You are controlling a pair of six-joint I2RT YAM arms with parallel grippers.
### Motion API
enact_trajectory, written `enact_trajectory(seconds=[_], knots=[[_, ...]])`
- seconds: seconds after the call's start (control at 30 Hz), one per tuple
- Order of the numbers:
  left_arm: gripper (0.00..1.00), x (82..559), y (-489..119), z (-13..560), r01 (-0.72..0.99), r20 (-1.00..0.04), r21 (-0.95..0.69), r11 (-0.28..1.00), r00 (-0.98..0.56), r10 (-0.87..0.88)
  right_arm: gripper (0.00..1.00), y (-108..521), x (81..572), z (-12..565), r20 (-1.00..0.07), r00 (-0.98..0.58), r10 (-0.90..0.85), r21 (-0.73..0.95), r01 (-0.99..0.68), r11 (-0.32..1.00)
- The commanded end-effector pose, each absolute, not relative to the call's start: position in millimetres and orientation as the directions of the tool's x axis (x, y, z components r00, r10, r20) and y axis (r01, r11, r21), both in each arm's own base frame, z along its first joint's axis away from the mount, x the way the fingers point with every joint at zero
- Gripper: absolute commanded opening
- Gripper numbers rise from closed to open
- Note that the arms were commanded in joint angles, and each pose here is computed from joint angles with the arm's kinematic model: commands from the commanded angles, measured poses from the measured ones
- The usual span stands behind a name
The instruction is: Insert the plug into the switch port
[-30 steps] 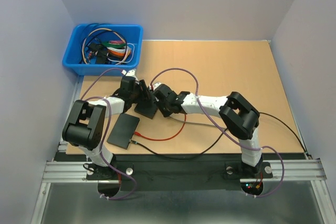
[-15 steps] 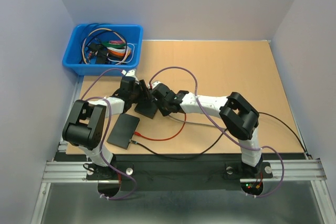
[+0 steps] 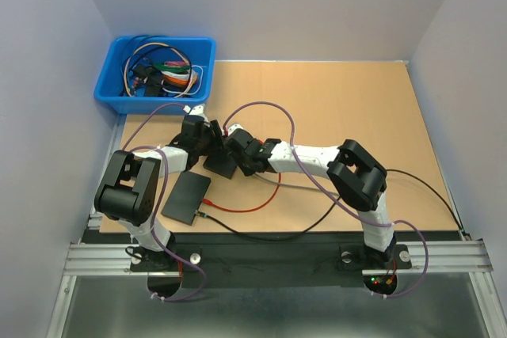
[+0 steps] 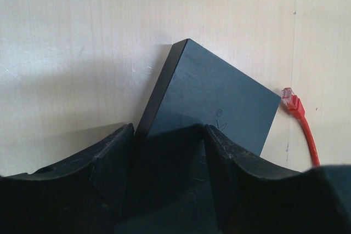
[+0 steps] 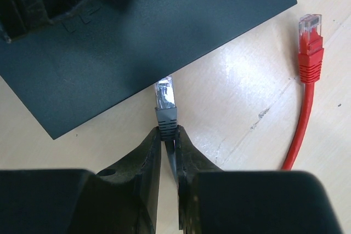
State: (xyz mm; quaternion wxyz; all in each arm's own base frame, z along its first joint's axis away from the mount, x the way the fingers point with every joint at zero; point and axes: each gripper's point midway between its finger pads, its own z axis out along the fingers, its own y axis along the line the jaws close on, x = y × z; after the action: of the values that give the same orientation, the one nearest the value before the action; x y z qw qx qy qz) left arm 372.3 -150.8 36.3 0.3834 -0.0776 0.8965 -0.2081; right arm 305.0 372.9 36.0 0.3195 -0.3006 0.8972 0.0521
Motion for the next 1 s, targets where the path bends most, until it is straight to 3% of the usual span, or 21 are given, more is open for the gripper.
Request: enact_trajectory(seconds=[0.0, 0.97], knots=[[0.63, 357.2, -156.2, 22.3, 0.034, -0.613, -0.433, 0.901, -0.743, -0.267, 0.0, 384.5, 327.9, 54.2, -0.682, -0.573, -0.455, -0.121, -0.525, 0.843], [0.63, 360.5, -157.3, 26.0, 0.048, -0.623, -0.429, 0.902, -0.739, -0.257, 0.0, 373.7, 330.9, 60.6, -0.695, -0.577, -0.428, -0.137, -0.479, 0.867]])
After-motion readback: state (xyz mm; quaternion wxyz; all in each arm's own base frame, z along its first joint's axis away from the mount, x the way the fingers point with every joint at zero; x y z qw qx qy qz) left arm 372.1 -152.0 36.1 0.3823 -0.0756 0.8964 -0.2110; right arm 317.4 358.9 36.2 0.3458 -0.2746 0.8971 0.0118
